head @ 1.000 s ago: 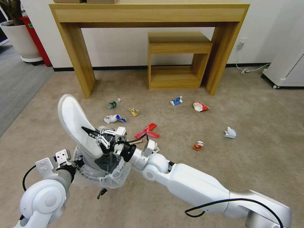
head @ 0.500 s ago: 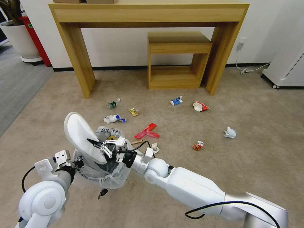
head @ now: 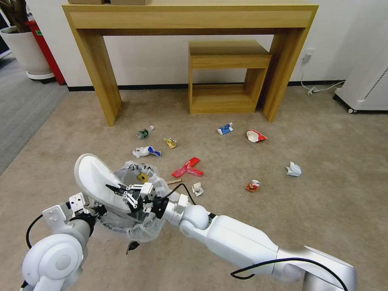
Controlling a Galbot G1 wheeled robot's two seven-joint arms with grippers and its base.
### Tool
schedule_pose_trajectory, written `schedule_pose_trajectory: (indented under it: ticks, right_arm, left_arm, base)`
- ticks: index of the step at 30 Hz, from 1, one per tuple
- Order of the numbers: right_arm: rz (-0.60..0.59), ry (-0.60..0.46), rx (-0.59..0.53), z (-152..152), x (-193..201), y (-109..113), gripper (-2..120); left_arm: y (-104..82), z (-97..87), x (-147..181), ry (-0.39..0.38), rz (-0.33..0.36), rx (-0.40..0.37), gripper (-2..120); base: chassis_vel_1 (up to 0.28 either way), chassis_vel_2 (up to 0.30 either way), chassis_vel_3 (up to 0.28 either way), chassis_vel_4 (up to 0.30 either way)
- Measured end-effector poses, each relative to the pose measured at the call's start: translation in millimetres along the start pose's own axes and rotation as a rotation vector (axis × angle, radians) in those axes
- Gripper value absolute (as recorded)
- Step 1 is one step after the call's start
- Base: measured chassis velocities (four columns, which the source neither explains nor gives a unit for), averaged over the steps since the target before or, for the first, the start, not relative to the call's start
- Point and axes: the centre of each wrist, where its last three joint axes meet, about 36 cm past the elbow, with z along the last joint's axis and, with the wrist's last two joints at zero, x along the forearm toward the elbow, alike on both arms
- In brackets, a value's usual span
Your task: Pick up the trash bin and place the garbage on the floor into it.
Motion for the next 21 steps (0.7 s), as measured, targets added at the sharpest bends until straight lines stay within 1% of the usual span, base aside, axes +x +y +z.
schedule_pose_trajectory:
  ticks: [4,5,6,8,9,12,13,15,16,17,19,20,21]
  right_arm:
    - [-0.002,0.009,0.008,-2.6,6.7,-1.1,23]
    - [-0.002,0.009,0.008,-2.6,6.7,-1.1,23]
    - [-0.002,0.01,0.01,-3.2,7.5,-1.5,27]
    - [0.0,0.01,0.014,-4.5,9.3,-2.8,38]
    - [0.0,0.01,0.014,-4.5,9.3,-2.8,38]
    - [0.005,0.006,0.022,-7.5,10.3,-5.4,50]
    - [0.005,0.006,0.022,-7.5,10.3,-5.4,50]
    - [0.021,-0.007,0.031,-13.3,9.9,-9.3,62]
    - [0.031,-0.012,0.032,-17.0,9.1,-10.8,65]
    - [0.031,-0.012,0.032,-17.0,9.1,-10.8,65]
    - [0.067,-0.032,0.021,-27.7,6.7,-12.6,76]
    - [0.09,-0.043,0.008,-34.0,5.0,-12.3,80]
    - [0.09,-0.043,0.008,-34.0,5.0,-12.3,80]
  left_arm:
    - [0.3,0.2,1.6,-0.005,-0.003,0.0,0]
    - [0.3,0.2,1.6,-0.005,-0.003,0.0,0]
    - [0.3,0.3,1.6,-0.005,-0.003,-0.001,0]
    - [0.2,0.5,1.7,-0.005,-0.004,0.0,0]
    - [0.2,0.5,1.7,-0.005,-0.004,0.0,0]
    - [0.1,0.7,1.7,-0.007,-0.006,0.0,0]
    - [0.1,0.7,1.7,-0.007,-0.006,0.0,0]
    - [0.2,1.7,1.8,-0.007,-0.009,0.0,0]
    - [0.3,2.3,1.8,-0.007,-0.011,-0.001,0]
    - [0.3,2.3,1.8,-0.007,-0.011,-0.001,0]
    - [0.7,3.2,1.4,-0.007,-0.014,-0.002,0]
    - [1.1,3.6,0.8,-0.006,-0.016,-0.002,0]
    - [1.1,3.6,0.8,-0.006,-0.016,-0.002,0]
  base:
    - [0.0,0.0,0.0,0.0]
    - [0.0,0.0,0.0,0.0]
    - [0.0,0.0,0.0,0.0]
    - [0.0,0.0,0.0,0.0]
    - [0.0,0.0,0.0,0.0]
    - [0.0,0.0,0.0,0.0]
    - [0.0,0.0,0.0,0.0]
    - [0.0,0.0,0.0,0.0]
    - [0.0,0.0,0.0,0.0]
    - [0.0,0.0,0.0,0.0]
    - [0.0,0.0,0.0,0.0]
    - [0.0,0.0,0.0,0.0]
    - [0.0,0.0,0.0,0.0]
